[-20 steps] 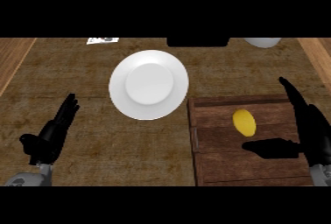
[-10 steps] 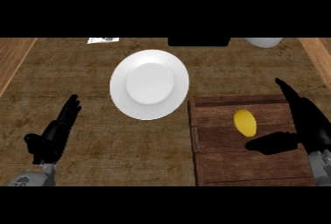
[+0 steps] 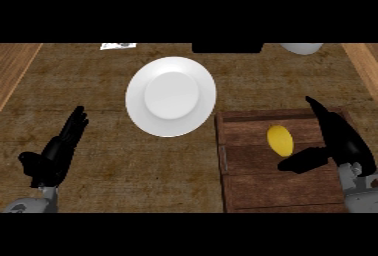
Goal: Pick the lemon from the tray and place it in the plate
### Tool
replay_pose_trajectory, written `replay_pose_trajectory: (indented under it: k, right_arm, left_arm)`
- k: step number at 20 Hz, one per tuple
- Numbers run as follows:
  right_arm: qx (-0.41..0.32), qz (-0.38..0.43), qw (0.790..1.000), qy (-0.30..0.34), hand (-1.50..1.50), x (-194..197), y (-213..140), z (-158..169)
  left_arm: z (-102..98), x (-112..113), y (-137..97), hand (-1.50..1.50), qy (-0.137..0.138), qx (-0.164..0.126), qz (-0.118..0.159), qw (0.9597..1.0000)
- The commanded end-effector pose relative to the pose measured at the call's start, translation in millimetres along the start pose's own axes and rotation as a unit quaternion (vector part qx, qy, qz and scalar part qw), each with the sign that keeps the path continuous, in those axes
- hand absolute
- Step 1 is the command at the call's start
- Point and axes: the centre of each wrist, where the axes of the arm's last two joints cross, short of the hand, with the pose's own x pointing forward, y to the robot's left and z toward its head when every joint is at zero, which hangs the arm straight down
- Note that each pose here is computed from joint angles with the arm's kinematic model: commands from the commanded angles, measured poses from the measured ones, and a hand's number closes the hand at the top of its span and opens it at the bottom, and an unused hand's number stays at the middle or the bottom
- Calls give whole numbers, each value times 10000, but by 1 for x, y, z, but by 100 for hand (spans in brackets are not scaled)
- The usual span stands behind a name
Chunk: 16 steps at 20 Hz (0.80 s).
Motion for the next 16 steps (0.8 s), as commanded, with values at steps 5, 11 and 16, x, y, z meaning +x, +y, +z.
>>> replay_pose_trajectory:
  k: [5,11,16]
  right_arm:
    - [13,418,9986,327,-150,14,37,-26]
    - [68,386,9982,462,-150,-30,35,-44]
    - [452,462,9978,-110,150,-28,51,-55]
  left_arm:
    - [2,1,-6,0,-51,-31,9,10000]
    - [4,-5,-11,0,-5,-13,-33,10000]
    - [8,-1,-3,0,-33,-61,57,10000]
